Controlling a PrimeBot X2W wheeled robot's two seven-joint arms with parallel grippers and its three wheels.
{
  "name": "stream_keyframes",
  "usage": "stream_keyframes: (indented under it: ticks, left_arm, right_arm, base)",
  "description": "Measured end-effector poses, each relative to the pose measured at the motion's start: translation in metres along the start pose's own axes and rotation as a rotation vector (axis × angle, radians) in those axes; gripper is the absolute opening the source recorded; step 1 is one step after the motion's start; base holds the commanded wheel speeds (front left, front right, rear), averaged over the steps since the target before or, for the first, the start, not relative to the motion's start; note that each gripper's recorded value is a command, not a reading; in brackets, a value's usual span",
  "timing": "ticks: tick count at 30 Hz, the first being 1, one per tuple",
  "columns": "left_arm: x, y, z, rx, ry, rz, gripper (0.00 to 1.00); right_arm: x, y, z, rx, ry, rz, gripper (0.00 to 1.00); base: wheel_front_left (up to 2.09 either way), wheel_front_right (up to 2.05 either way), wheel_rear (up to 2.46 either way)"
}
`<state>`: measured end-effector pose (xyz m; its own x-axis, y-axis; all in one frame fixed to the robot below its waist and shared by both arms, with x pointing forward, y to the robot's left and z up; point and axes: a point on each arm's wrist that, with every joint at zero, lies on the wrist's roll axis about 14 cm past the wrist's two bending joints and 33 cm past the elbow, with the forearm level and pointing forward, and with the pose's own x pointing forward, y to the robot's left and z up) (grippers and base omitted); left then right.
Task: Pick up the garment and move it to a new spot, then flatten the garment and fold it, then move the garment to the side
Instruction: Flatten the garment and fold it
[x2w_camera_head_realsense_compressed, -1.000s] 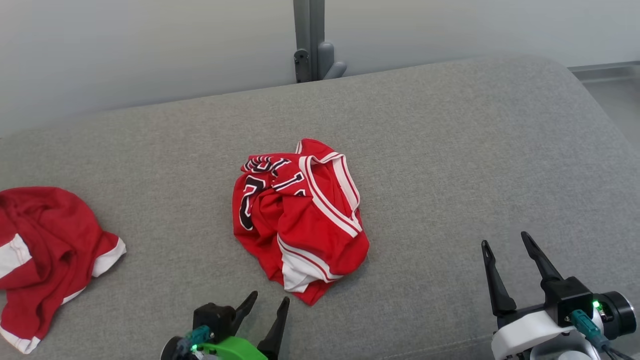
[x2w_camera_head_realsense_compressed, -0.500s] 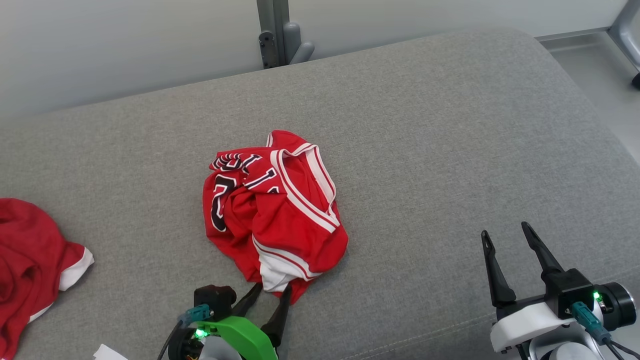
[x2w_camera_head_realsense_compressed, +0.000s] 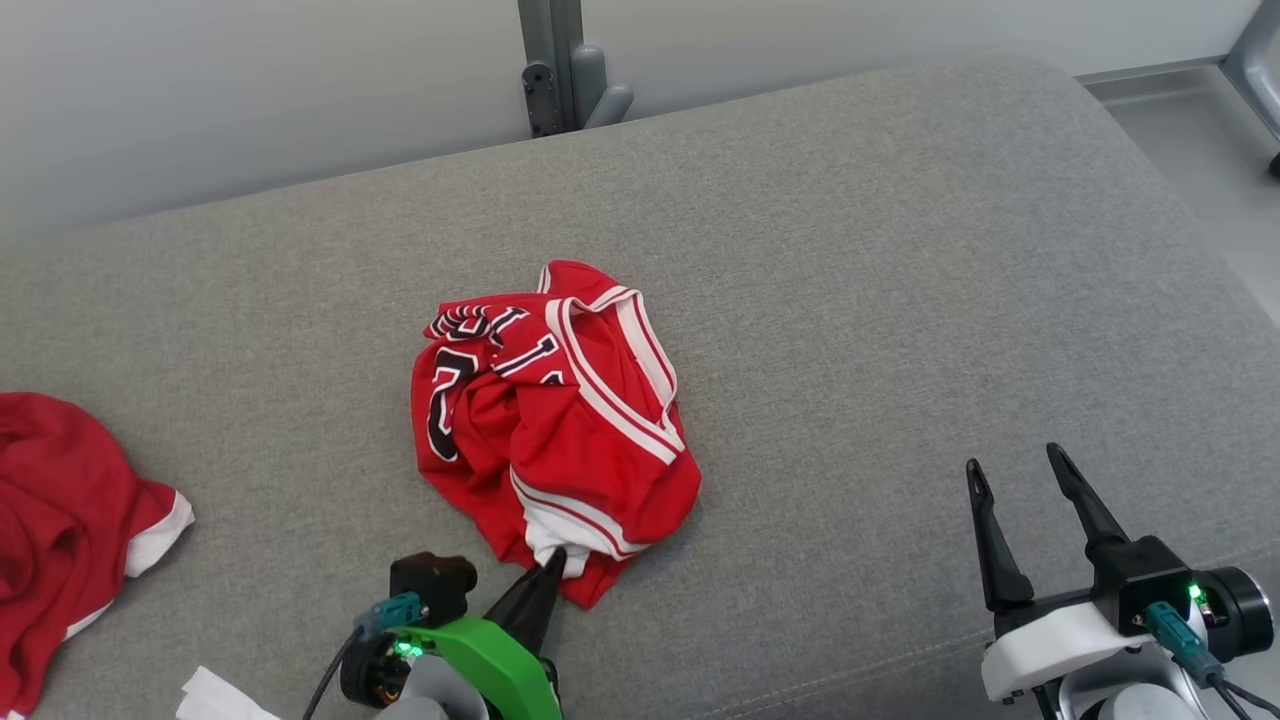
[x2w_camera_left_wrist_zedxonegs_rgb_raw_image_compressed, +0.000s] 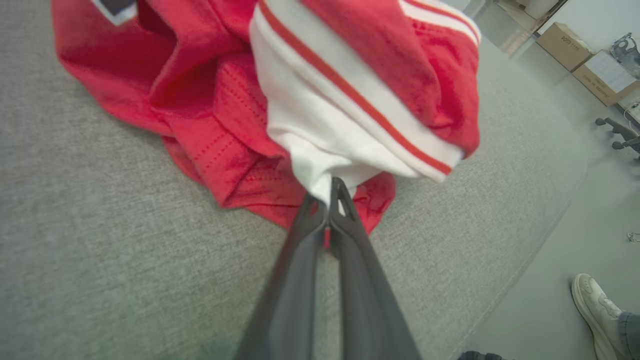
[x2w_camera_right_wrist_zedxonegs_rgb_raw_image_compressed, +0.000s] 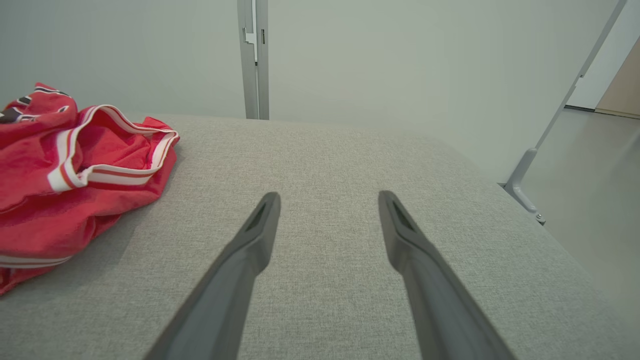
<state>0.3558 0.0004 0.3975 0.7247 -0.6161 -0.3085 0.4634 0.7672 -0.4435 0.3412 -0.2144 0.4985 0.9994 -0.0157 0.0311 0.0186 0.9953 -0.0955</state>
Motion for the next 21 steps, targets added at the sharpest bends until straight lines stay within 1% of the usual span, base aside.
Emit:
stream_keyframes:
  ticks: [3, 6, 8, 12, 14, 17, 21]
  left_arm:
    - [0.001, -0.011, 0.013, -0.01, -0.034, -0.038, 0.0]
    - [0.004, -0.029, 0.045, -0.062, -0.107, -0.097, 0.0]
    - [0.003, -0.033, 0.074, -0.078, -0.175, -0.121, 0.0]
    - [-0.004, -0.034, 0.142, -0.061, -0.324, -0.15, 0.0]
    - [-0.011, -0.033, 0.178, -0.068, -0.415, -0.138, 0.0]
    - [-0.022, -0.024, 0.223, 0.004, -0.496, -0.096, 0.0]
    - [-0.035, -0.017, 0.278, 0.062, -0.588, -0.057, 0.0]
  right_arm:
    - [0.001, 0.001, 0.0, 0.003, -0.001, 0.001, 1.0]
    - [0.002, 0.005, -0.001, 0.006, 0.001, 0.013, 1.0]
    - [0.003, 0.009, -0.001, 0.01, 0.001, 0.023, 1.0]
    - [0.004, 0.015, 0.002, 0.014, -0.008, 0.041, 1.0]
    - [0.004, 0.018, 0.003, 0.016, -0.012, 0.049, 1.0]
    - [0.005, 0.022, 0.005, 0.018, -0.021, 0.061, 1.0]
    - [0.005, 0.024, 0.006, 0.019, -0.024, 0.069, 1.0]
  base:
    - [0.0, 0.0, 0.0]
    - [0.0, 0.0, 0.0]
    - [0.0, 0.0, 0.0]
    - [0.0, 0.0, 0.0]
    - [0.0, 0.0, 0.0]
    - [0.0, 0.0, 0.0]
    - [0.0, 0.0, 0.0]
